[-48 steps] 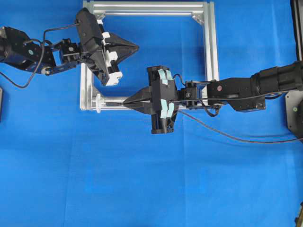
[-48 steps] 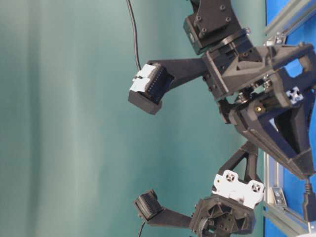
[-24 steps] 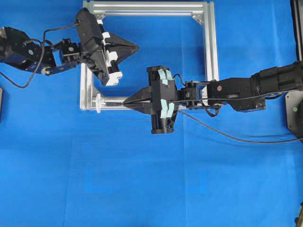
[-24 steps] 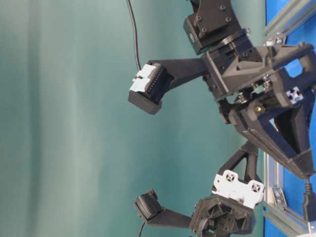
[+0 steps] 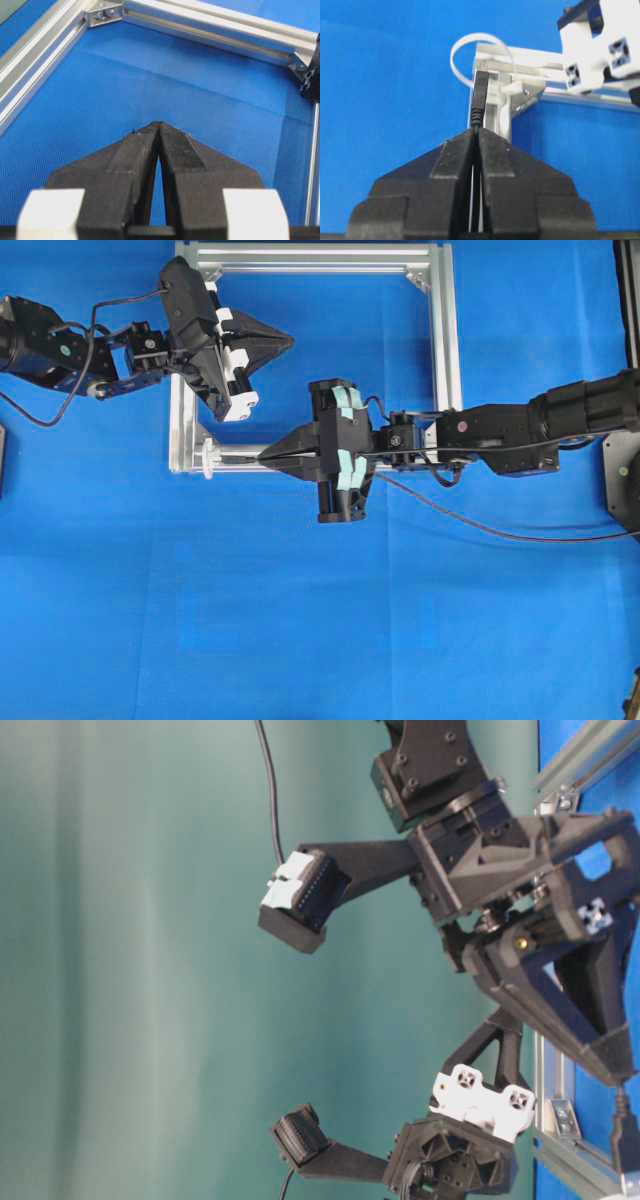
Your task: Insert the wire through the string loop located on the left side.
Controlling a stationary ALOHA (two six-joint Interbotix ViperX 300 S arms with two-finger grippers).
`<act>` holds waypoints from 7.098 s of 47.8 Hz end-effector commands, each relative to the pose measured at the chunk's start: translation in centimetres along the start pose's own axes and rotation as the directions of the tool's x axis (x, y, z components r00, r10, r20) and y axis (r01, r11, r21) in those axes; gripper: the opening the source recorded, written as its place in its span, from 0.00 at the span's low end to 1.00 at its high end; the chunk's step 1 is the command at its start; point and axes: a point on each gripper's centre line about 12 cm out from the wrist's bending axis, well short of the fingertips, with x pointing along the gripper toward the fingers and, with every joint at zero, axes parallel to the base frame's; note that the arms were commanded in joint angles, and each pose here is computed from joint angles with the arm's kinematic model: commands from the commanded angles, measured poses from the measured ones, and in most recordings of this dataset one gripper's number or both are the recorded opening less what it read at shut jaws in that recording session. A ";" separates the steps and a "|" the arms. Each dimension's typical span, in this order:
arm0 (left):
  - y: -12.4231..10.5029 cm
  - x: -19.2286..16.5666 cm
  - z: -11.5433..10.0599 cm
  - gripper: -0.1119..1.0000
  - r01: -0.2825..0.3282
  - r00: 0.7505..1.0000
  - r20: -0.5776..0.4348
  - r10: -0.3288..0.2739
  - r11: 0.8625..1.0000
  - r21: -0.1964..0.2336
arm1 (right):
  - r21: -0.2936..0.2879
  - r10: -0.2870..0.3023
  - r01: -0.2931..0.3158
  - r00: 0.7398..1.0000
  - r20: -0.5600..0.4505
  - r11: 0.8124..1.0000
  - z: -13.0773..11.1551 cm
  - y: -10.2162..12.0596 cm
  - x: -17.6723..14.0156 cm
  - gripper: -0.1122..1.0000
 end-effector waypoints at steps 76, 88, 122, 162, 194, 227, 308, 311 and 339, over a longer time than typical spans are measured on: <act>2.8 -10.8 -0.5 0.10 -0.074 0.997 0.034 0.074 0.997 -0.017 | -0.002 -0.001 0.001 0.996 0.087 1.000 2.6 -0.2 5.4 0.10; 4.1 -15.0 -1.0 0.10 -0.122 0.990 0.068 0.124 0.992 -0.037 | -0.002 -0.001 0.001 0.996 0.086 1.000 2.5 -0.2 5.4 0.10; -5.0 -16.0 -1.6 0.10 0.259 0.965 0.024 -0.260 0.966 0.021 | 0.001 -0.002 0.002 0.996 0.086 1.000 2.5 -0.2 5.4 0.10; -5.5 -15.8 -1.6 0.90 0.281 0.960 0.013 -0.281 0.959 0.040 | 0.003 -0.002 0.002 0.997 0.083 1.000 2.4 -0.2 5.4 0.10; -7.0 -12.0 -6.1 0.89 0.288 0.941 -0.202 -0.273 0.957 0.049 | 0.005 -0.004 0.004 0.997 0.078 1.000 2.4 -0.3 5.4 0.10; -7.0 -12.1 -6.0 0.86 0.289 0.942 -0.192 -0.274 0.956 0.050 | 0.005 -0.004 0.004 0.997 0.081 1.000 2.5 -0.3 5.5 0.10; -6.7 -13.1 -5.2 0.17 0.290 0.942 -0.195 -0.275 0.955 0.056 | 0.029 -0.015 0.013 0.999 0.048 0.999 2.1 -0.4 5.4 0.97; -6.6 -13.7 -4.8 0.17 0.292 0.942 -0.189 -0.278 0.955 0.054 | 0.029 -0.015 0.013 0.999 0.046 0.999 2.1 -0.4 5.4 0.97; -4.1 -20.3 1.2 0.17 0.262 0.955 -0.152 -0.256 0.965 0.017 | 0.029 -0.014 0.013 0.999 0.051 0.999 2.2 -0.4 5.4 0.97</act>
